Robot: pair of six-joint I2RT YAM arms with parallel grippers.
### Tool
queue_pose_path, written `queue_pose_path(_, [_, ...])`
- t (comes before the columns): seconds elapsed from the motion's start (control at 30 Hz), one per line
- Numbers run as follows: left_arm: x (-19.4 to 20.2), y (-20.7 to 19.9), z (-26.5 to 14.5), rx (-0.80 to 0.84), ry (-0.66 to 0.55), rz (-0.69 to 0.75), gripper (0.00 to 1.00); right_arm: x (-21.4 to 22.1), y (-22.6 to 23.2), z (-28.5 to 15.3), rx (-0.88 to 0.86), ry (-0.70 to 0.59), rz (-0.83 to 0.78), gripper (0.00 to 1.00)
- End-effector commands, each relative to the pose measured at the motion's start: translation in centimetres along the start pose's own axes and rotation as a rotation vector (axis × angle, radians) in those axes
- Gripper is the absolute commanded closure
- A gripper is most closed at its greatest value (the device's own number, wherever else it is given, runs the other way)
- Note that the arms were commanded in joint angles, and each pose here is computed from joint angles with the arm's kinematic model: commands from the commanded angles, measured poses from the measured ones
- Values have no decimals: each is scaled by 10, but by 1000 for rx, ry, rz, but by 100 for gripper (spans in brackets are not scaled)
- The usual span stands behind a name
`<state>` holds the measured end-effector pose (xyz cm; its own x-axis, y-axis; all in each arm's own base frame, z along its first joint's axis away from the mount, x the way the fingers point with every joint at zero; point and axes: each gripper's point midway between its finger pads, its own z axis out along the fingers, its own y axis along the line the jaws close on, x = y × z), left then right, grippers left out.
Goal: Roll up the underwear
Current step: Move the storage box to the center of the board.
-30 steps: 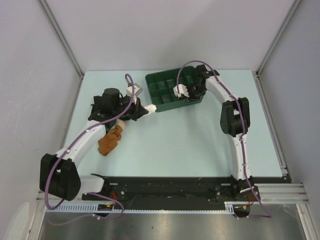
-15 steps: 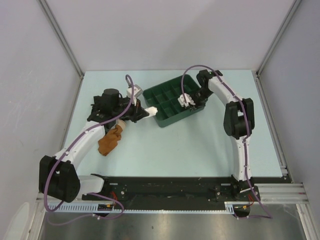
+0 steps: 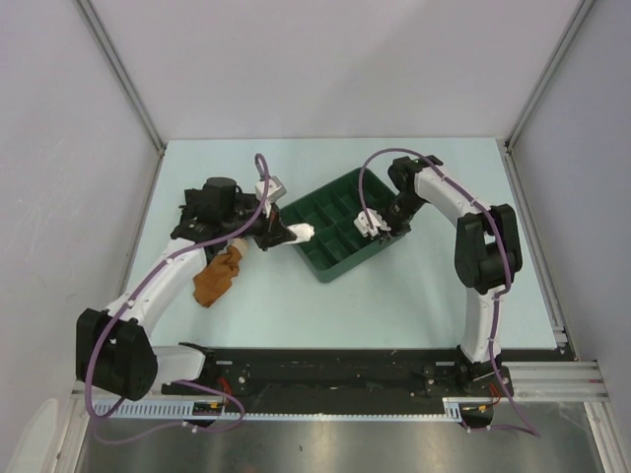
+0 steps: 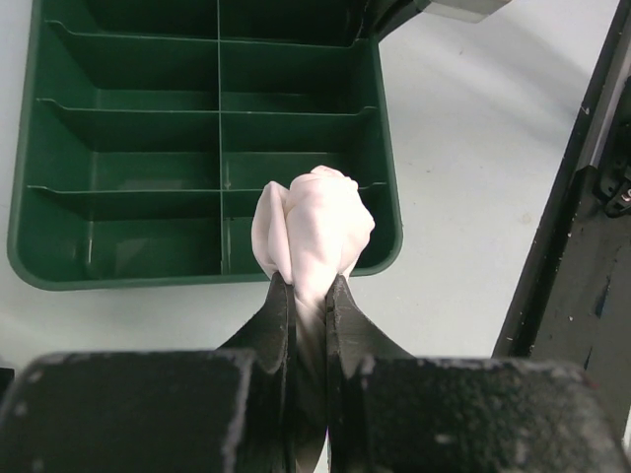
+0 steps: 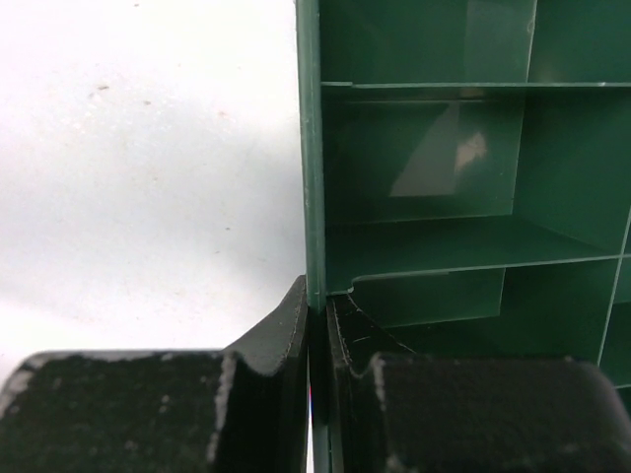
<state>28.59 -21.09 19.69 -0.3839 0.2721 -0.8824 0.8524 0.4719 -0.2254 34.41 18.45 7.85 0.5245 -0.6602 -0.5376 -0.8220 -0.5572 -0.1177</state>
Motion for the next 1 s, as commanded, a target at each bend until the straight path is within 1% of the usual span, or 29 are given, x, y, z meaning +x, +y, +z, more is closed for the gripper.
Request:
queue_pose_path(0.0, [-14, 4, 2, -13, -19, -18, 100, -23, -20, -10, 106, 14, 43, 90])
queue_pose_path(0.03, [-15, 7, 3, -28, -32, -26, 100, -26, -15, -6, 111, 21, 69, 90])
queue_pose_path(0.07, [-16, 12, 4, -56, -37, -40, 100, -27, -26, -6, 166, 36, 84, 90])
queue_pose_path(0.1, [-16, 13, 5, -68, -42, -75, 100, -33, -25, 1, 180, 63, 151, 90])
queue_pose_path(0.17, [-20, 24, 6, -127, -63, -91, 100, -35, -31, 7, 268, 96, 209, 90])
queue_pose_path(0.2, [-22, 28, 6, -151, -72, -117, 100, -39, -30, 12, 305, 123, 330, 90])
queue_pose_path(0.23, [-26, 34, 6, -174, -86, -109, 100, -42, -38, 12, 351, 127, 352, 91])
queue_pose_path(0.27, [-30, 38, 7, -195, -98, -131, 100, -43, -40, 13, 373, 142, 384, 92])
queue_pose_path(0.33, [-39, 51, 8, -250, -115, -151, 100, -54, -48, 17, 433, 115, 483, 95])
queue_pose_path(0.4, [-49, 68, 8, -317, -138, -165, 100, -59, -54, 19, 479, 106, 540, 95])
queue_pose_path(0.43, [-63, 75, 6, -339, -167, -163, 99, -67, -63, 20, 531, 74, 604, 95])
queue_pose_path(0.5, [-68, 90, 13, -370, -179, -193, 100, -70, -71, 21, 576, 69, 644, 95])
queue_pose_path(0.53, [-80, 100, 9, -412, -203, -191, 100, -74, -78, 22, 609, 51, 661, 95])
queue_pose_path(0.57, [-77, 109, 15, -429, -201, -219, 100, -78, -81, 25, 630, 42, 706, 96])
queue_pose_path(0.6, [-88, 114, 13, -446, -230, -214, 100, -79, -83, 26, 643, 34, 726, 96])
queue_pose_path(0.7, [-87, 137, 16, -520, -244, -254, 100, -84, -95, 30, 696, -4, 788, 97])
queue_pose_path(0.73, [-86, 143, 16, -545, -245, -268, 99, -86, -100, 30, 718, -20, 794, 96])
queue_pose_path(0.77, [-93, 148, 16, -552, -276, -275, 99, -86, -102, 32, 736, -17, 808, 95])
queue_pose_path(0.8, [-90, 155, 22, -558, -274, -286, 100, -88, -103, 38, 735, -21, 826, 93])
queue_pose_path(0.83, [-96, 158, 23, -561, -289, -287, 100, -91, -105, 40, 737, -32, 828, 88])
queue_pose_path(0.93, [-100, 170, 33, -565, -299, -307, 100, -97, -106, 48, 717, -62, 842, 72])
queue_pose_path(0.97, [-101, 172, 35, -567, -302, -312, 99, -99, -105, 49, 712, -66, 839, 70])
